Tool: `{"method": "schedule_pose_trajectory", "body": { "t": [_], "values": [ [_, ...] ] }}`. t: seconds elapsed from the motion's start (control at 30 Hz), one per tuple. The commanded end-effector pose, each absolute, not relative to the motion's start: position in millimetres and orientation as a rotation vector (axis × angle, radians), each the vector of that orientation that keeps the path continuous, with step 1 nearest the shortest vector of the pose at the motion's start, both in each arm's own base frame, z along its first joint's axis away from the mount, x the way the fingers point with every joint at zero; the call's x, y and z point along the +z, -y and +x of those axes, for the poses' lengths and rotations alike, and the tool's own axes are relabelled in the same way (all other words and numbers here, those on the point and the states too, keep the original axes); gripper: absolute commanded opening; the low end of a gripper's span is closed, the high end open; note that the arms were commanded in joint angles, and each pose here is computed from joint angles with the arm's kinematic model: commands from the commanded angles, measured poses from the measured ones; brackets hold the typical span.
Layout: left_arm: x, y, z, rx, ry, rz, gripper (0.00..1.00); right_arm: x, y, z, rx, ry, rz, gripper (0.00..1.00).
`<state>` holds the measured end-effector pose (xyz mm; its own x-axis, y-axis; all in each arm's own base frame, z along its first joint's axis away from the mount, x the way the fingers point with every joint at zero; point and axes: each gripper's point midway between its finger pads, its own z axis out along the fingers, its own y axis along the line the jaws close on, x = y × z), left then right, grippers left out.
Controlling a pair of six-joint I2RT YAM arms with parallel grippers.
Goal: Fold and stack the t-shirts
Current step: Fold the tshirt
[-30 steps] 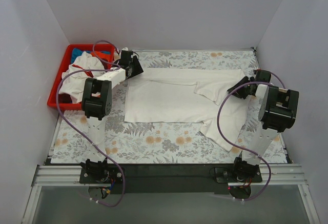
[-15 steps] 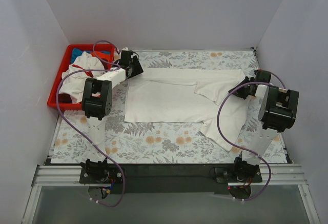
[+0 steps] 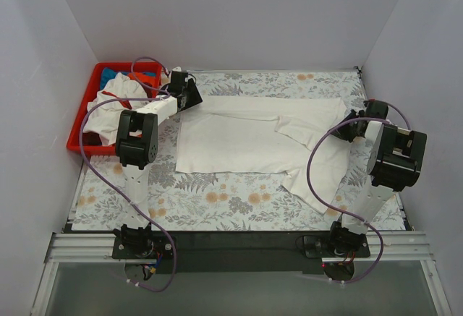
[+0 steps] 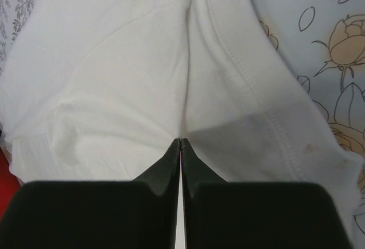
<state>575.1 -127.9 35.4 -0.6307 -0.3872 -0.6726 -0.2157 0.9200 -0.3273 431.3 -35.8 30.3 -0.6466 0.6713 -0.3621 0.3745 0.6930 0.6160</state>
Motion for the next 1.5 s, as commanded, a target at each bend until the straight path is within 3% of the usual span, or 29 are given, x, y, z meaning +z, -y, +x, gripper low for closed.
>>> {"method": "schedule_pose_trajectory", "body": {
  "t": [0.0,0.07,0.2,0.3,0.7,1.03,1.47],
  "values": [
    [25,121,563,-0.224,-2.315,-0.418,0.58,38,47,434,0.6,-2.339,0.768,0.06],
    [26,121,564,-0.223,-2.313,-0.418,0.58,37,52,433,0.548,-2.357,0.772,0.08],
    [30,123,565,-0.235,-2.307,-0.412,0.59,50,45,427,0.543,-2.365,0.718,0.23],
    [30,123,565,-0.238,-2.308,-0.411,0.6,59,26,424,0.579,-2.364,0.663,0.26],
    [31,124,565,-0.242,-2.308,-0.411,0.6,37,-31,393,0.731,-2.425,0.674,0.26],
    [24,121,564,-0.221,-2.317,-0.412,0.6,61,-62,406,0.736,-2.4,0.469,0.26],
    [14,118,562,-0.191,-2.337,-0.408,0.6,23,-14,366,0.528,-2.475,0.647,0.25]
  ]
}}
